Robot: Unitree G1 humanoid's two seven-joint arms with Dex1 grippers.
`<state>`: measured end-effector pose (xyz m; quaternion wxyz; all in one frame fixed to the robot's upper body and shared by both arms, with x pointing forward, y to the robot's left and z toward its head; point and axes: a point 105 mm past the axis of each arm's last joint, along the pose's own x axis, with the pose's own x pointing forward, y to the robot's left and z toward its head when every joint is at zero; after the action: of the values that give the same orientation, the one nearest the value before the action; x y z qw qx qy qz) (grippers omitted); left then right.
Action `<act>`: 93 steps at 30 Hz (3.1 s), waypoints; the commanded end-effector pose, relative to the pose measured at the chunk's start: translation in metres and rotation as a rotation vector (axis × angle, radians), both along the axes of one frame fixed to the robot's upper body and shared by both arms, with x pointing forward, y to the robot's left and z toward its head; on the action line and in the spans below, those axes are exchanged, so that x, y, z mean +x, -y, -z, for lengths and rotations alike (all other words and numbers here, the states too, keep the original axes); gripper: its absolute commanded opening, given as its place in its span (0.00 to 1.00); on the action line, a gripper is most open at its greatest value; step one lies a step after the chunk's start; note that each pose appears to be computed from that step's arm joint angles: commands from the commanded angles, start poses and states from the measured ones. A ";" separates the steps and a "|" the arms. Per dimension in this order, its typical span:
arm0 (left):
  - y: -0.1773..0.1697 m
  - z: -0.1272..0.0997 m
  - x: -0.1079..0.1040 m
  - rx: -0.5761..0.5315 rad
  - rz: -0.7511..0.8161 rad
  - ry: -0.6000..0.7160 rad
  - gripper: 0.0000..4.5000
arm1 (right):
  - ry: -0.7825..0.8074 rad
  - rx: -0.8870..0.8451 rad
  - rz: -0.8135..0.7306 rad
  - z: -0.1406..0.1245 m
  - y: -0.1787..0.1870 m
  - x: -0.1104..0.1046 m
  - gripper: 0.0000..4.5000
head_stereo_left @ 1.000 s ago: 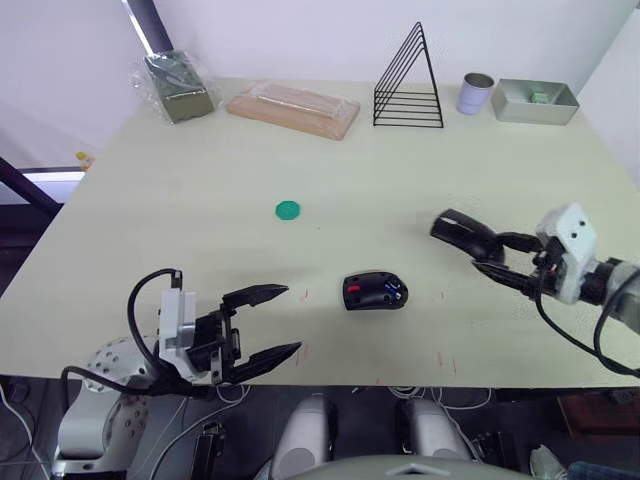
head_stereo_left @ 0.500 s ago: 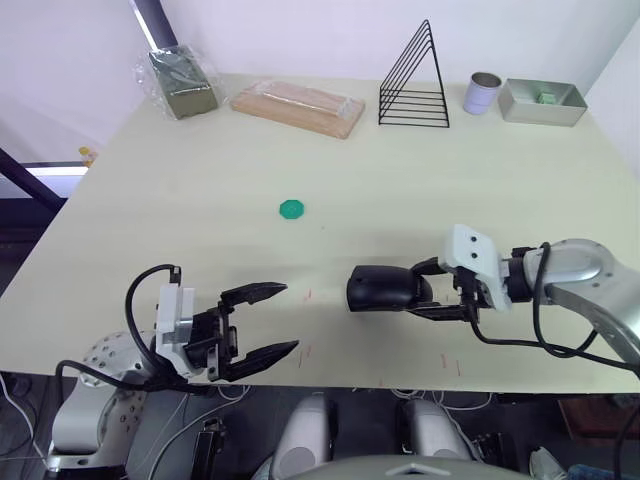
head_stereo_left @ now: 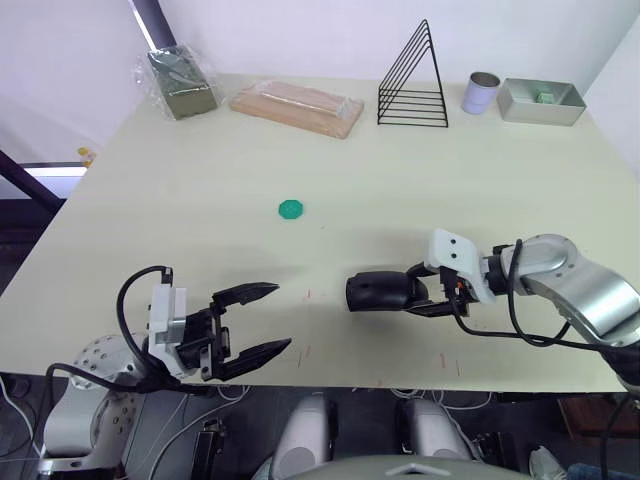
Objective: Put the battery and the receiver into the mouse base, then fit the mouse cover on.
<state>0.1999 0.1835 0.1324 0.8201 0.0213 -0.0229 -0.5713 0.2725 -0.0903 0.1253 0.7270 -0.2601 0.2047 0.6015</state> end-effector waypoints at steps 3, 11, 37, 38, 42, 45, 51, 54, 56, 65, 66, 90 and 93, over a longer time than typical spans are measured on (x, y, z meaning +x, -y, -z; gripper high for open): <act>0.002 -0.010 -0.004 0.007 0.002 0.035 1.00 | 0.043 0.004 -0.046 -0.007 -0.008 0.005 0.70; 0.003 -0.013 -0.006 0.008 -0.012 0.032 1.00 | 0.031 0.001 -0.062 -0.002 -0.011 0.008 0.70; 0.000 -0.014 -0.006 0.018 -0.032 0.031 1.00 | 0.022 -0.027 -0.099 0.004 -0.013 0.013 0.70; 0.000 -0.013 -0.006 0.017 -0.033 0.031 1.00 | 0.023 -0.027 -0.101 0.003 -0.014 0.014 0.70; -0.001 -0.013 -0.006 0.019 -0.039 0.032 1.00 | 0.023 -0.026 -0.115 0.002 -0.018 0.014 0.70; -0.001 -0.012 -0.007 0.019 -0.041 0.031 1.00 | 0.023 -0.026 -0.121 0.002 -0.021 0.014 0.70; -0.002 -0.011 -0.007 0.020 -0.044 0.029 1.00 | 0.022 -0.031 -0.123 0.004 -0.022 0.014 0.70; -0.002 -0.010 -0.007 0.020 -0.045 0.028 1.00 | 0.018 -0.034 -0.124 0.004 -0.021 0.013 0.70; -0.002 -0.010 -0.008 0.020 -0.045 0.026 1.00 | 0.013 -0.035 -0.129 0.005 -0.021 0.012 0.70; -0.003 -0.009 -0.007 0.019 -0.043 0.025 1.00 | 0.008 -0.042 -0.134 0.005 -0.020 0.012 0.70; -0.003 -0.009 -0.007 0.019 -0.043 0.025 1.00 | 0.008 -0.043 -0.136 0.005 -0.020 0.012 0.70; -0.002 -0.008 -0.008 0.018 -0.042 0.022 1.00 | 0.046 -0.090 -0.195 0.000 -0.025 0.019 0.70; -0.002 -0.007 -0.008 0.018 -0.044 0.020 1.00 | 0.054 -0.095 -0.201 -0.002 -0.024 0.020 0.70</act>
<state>0.1936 0.1861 0.1350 0.8327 0.0268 -0.0141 -0.5529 0.2908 -0.0686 0.1160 0.6611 -0.3113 0.2063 0.6507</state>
